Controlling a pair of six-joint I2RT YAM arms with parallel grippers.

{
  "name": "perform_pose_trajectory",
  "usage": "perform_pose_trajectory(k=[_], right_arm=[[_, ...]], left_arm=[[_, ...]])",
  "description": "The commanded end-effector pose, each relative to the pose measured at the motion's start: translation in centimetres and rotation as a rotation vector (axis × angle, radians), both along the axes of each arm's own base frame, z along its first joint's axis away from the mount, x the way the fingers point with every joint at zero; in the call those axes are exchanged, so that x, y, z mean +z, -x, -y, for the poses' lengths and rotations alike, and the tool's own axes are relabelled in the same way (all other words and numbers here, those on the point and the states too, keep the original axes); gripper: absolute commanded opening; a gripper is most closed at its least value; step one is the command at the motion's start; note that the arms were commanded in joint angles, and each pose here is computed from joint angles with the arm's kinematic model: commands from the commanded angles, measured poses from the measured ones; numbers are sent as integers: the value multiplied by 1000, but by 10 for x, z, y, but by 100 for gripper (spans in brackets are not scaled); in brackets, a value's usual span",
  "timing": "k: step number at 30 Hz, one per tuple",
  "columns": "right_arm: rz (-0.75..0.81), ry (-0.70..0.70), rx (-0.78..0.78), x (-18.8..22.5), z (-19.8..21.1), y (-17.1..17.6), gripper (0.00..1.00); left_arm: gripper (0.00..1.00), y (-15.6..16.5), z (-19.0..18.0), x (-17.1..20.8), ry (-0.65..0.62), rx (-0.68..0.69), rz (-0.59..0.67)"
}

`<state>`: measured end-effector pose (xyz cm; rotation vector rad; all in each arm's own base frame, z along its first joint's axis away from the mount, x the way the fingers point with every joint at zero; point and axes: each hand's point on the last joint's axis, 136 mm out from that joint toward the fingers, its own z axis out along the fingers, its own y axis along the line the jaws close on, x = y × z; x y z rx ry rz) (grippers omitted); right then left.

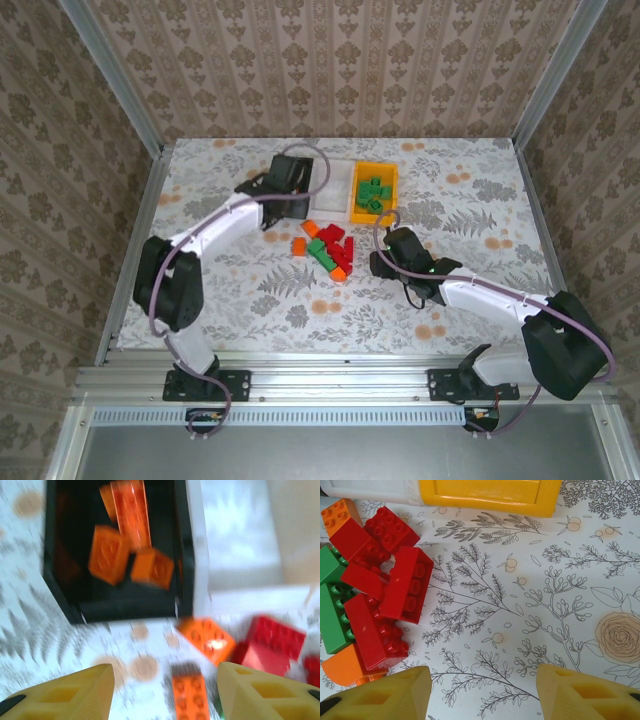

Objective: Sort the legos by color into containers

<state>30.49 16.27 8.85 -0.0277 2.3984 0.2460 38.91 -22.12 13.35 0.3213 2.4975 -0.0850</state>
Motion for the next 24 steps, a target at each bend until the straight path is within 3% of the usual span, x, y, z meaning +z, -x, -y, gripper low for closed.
perform_pose_trajectory(k=[1,7,24], right_arm=[[-3,5,29,-3,-6,1,59],[-1,11,35,-3,-8,1,59],[-3,26,32,-5,-6,1,59]], left_arm=[[56,27,-19,-39,-38,97,-81],[54,45,-21,-67,-60,100,-134],[54,31,5,-84,-11,66,-148]])
